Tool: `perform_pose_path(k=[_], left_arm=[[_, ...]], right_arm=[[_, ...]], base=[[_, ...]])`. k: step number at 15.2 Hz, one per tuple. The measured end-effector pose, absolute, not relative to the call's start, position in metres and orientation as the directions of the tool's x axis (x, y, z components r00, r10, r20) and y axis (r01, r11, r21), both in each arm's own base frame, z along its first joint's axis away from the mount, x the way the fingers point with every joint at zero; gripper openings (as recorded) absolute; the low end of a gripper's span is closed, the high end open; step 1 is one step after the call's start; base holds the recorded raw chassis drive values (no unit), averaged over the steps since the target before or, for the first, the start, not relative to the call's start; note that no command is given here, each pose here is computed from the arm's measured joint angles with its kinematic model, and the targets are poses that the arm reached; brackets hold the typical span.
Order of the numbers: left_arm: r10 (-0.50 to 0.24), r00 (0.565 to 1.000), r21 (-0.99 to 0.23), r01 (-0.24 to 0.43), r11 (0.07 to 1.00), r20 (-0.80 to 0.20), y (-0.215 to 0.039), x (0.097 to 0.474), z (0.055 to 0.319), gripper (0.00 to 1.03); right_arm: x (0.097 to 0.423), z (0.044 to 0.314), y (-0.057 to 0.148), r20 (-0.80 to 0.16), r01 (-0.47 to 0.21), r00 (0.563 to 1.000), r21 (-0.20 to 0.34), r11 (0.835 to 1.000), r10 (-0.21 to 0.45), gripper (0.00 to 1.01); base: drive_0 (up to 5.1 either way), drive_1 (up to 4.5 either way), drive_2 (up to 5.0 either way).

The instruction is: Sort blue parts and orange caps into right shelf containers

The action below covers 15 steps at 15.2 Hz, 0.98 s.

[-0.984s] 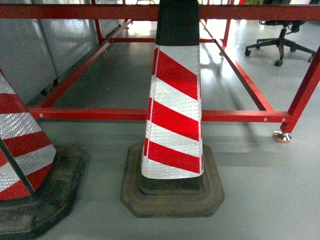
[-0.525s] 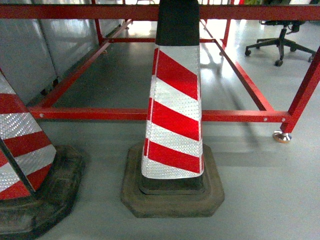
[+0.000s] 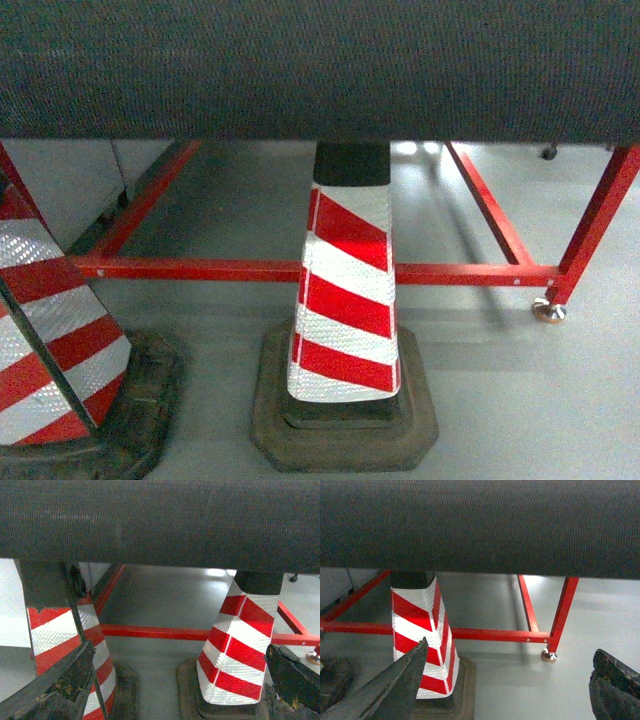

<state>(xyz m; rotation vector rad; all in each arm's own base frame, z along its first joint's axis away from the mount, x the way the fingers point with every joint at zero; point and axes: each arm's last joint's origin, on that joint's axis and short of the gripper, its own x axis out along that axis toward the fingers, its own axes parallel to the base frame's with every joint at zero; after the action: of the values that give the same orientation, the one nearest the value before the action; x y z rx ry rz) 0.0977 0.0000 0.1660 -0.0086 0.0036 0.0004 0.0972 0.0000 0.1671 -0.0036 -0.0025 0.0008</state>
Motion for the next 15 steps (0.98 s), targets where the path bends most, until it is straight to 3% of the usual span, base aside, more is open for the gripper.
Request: perform_pose_path(k=[15], left_arm=[[-0.001,1.0,0.001,0.001,1.0,-0.004,-0.0001,0.0977,0.166,0.98]], right_arm=[[0.0972,0.1671,0.0,0.002,0.0,1.0,0.0,1.0,0.0,0.98]], base=[[0.0,0.0,0.0]])
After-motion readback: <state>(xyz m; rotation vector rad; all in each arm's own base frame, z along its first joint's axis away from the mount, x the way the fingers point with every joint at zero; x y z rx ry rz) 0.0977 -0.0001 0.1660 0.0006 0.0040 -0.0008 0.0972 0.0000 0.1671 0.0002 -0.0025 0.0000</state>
